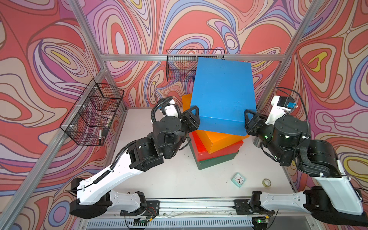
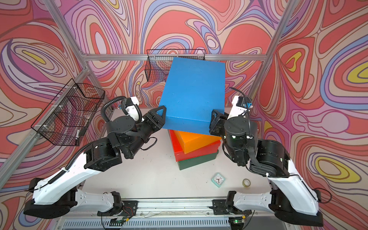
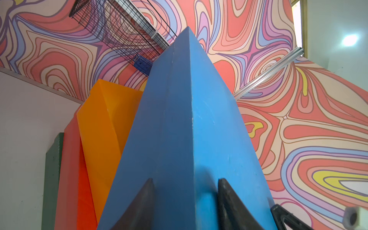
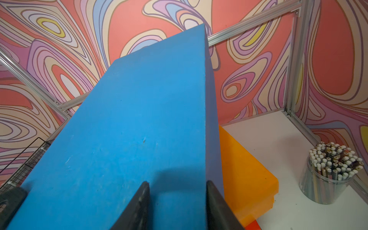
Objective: Stack the shoeboxes
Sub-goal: Place the shoebox at the shoebox.
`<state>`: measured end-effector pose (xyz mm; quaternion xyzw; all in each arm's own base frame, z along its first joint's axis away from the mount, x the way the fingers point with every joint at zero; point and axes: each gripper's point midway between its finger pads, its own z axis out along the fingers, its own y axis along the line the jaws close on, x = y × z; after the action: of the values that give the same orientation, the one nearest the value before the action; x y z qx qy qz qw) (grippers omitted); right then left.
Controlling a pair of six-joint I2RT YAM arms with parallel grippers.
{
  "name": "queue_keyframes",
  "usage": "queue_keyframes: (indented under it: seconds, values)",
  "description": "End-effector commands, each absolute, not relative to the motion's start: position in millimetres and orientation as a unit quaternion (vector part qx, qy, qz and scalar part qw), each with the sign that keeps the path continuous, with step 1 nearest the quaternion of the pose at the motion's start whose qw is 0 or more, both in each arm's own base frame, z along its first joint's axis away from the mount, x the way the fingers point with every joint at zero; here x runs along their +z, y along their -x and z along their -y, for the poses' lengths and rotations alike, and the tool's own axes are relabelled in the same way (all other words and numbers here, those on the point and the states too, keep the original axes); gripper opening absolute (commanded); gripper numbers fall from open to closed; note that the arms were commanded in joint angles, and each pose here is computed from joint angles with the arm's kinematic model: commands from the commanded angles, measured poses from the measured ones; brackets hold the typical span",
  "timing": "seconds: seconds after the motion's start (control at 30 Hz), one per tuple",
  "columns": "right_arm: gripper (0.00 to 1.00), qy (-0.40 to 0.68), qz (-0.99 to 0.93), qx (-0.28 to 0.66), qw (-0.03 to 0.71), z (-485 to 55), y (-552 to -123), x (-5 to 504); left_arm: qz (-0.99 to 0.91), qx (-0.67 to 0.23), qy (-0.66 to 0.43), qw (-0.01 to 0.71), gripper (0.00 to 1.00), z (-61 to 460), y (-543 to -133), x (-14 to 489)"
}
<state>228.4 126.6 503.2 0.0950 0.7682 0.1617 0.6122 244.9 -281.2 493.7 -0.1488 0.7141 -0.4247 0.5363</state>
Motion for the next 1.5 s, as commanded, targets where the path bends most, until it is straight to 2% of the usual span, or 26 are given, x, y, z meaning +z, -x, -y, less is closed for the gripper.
queue_keyframes:
  seconds: [0.0, 0.37, 0.43, 0.6, 0.67, 0.97, 1.2, 1.23, 1.37, 1.47]
  values:
    - [0.0, 0.089, -0.824, 0.305, 0.469, -270, -223, 451, -0.775, -0.51, -0.059, 0.369, 0.35, 408, -169, 433]
    - [0.0, 0.066, -0.833, 0.288, 0.468, -242, -266, 464, -0.779, -0.516, -0.062, 0.35, 0.35, 422, -159, 423]
    - [0.0, 0.062, -0.841, 0.285, 0.456, -241, -279, 457, -0.783, -0.514, -0.062, 0.345, 0.41, 423, -157, 422]
    - [0.0, 0.042, -0.849, 0.291, 0.438, -228, -308, 447, -0.79, -0.506, -0.061, 0.342, 0.66, 425, -157, 416]
    - [0.0, 0.034, -0.849, 0.29, 0.44, -221, -314, 448, -0.79, -0.505, -0.062, 0.341, 0.73, 426, -157, 415]
    - [0.0, -0.001, -0.851, 0.292, 0.437, -187, -328, 447, -0.788, -0.504, -0.073, 0.347, 0.85, 431, -157, 419]
    - [0.17, -0.016, -0.847, 0.286, 0.448, -167, -319, 451, -0.786, -0.502, -0.08, 0.352, 0.89, 432, -158, 424]
    - [0.22, -0.017, -0.847, 0.287, 0.448, -166, -317, 451, -0.785, -0.502, -0.08, 0.353, 0.89, 431, -158, 425]
    - [0.56, -0.024, -0.846, 0.282, 0.452, -159, -314, 450, -0.786, -0.499, -0.078, 0.357, 0.93, 428, -159, 427]
    - [0.69, -0.029, -0.845, 0.273, 0.458, -151, -313, 454, -0.785, -0.494, -0.075, 0.366, 0.98, 421, -161, 432]
